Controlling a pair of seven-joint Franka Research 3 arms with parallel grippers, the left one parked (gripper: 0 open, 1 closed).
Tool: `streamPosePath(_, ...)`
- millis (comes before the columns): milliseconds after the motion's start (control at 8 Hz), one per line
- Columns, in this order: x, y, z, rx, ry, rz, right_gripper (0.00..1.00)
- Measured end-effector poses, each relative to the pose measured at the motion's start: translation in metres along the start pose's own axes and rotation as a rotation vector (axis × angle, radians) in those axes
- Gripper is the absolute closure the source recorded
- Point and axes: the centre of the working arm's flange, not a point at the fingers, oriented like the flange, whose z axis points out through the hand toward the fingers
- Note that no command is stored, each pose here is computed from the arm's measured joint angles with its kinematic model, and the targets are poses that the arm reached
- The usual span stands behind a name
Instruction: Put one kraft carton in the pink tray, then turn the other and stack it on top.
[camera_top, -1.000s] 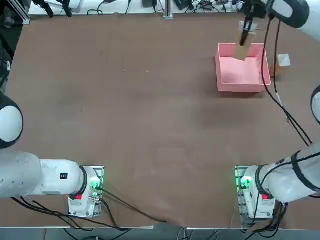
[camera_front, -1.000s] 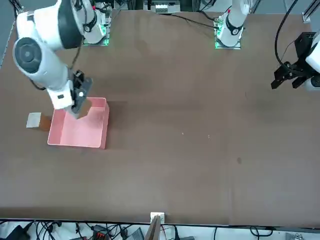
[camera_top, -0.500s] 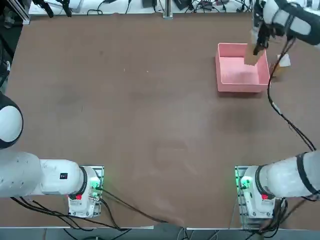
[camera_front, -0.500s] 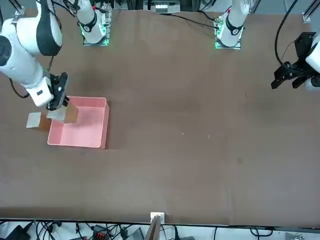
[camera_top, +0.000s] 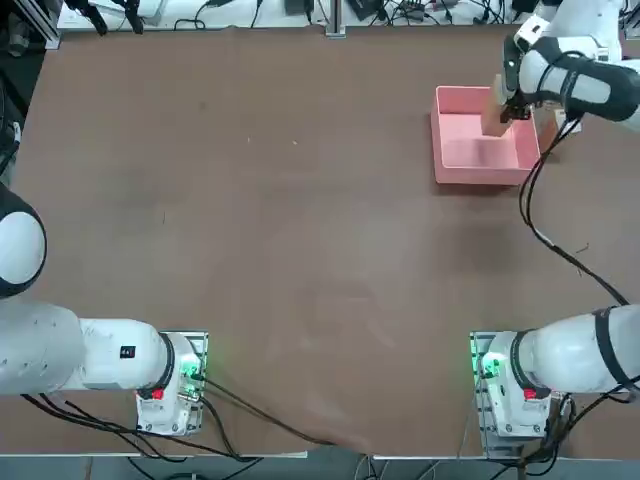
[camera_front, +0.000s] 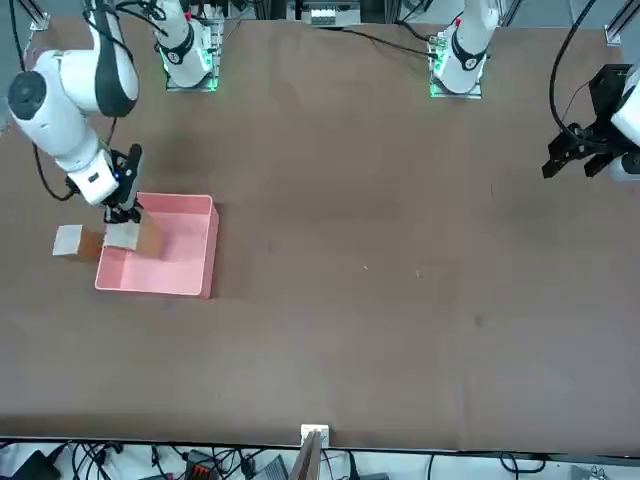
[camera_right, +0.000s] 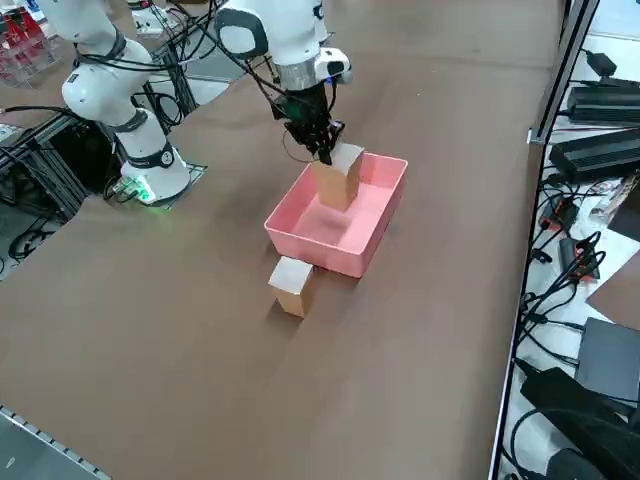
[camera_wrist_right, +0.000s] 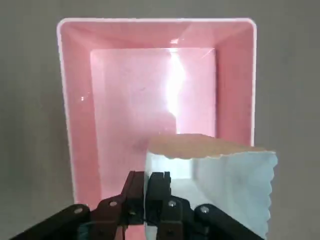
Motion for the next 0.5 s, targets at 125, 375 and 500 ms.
streamPosePath(125,0.001,-0.007,0.011,-0.016,0.002,-0.015,0.98)
streamPosePath(375,0.001,-0.017,0.035,-0.012,0.0,-0.024,0.98)
streamPosePath(500,0.002,-0.019,0.045,-0.002,-0.003,-0.027,0.98)
